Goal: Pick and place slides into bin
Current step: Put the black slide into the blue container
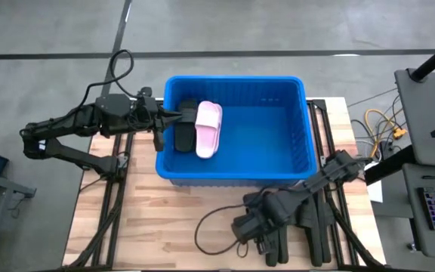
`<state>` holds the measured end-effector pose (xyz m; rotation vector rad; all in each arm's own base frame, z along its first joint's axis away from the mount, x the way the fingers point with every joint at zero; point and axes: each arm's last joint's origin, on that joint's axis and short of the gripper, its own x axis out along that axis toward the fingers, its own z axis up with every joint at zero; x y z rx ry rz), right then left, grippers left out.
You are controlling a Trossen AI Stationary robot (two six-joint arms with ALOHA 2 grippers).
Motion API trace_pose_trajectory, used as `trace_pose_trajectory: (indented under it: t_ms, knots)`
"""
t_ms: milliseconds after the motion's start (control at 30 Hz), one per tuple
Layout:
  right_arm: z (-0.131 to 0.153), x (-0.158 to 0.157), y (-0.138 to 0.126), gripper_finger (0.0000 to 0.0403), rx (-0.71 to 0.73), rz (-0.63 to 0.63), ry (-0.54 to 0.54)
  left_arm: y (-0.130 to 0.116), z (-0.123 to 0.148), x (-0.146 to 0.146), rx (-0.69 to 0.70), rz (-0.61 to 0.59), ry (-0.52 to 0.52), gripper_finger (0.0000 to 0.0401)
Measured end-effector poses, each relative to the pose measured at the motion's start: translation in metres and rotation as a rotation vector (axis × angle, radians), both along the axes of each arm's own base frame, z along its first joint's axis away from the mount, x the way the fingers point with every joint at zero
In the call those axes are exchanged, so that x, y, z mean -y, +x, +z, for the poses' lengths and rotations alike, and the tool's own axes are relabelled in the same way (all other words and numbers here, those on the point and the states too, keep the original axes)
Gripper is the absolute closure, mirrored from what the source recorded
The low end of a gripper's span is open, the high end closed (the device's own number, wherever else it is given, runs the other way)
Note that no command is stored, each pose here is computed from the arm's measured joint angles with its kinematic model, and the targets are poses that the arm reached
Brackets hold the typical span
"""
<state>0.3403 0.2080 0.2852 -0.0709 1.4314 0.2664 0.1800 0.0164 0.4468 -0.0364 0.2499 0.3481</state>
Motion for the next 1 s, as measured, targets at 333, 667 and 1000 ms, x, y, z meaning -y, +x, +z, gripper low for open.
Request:
trace_pose_trajectory:
  t_ms: [333,667,1000]
  knots:
    - [-0.029,-0.014,0.0,0.02,-0.084,0.113,-0.088,0.0,0.0,0.0,0.0,0.0,0.0,0.0384]
    - [-0.036,-0.013,-0.003,0.02,-0.081,0.152,-0.193,0.003,-0.002,0.0,-0.008,0.0,-0.003,0.0384]
    - [-0.04,-0.013,-0.005,0.0199,-0.121,0.185,-0.168,0.011,-0.005,0.0,-0.031,0.0,-0.004,0.0384]
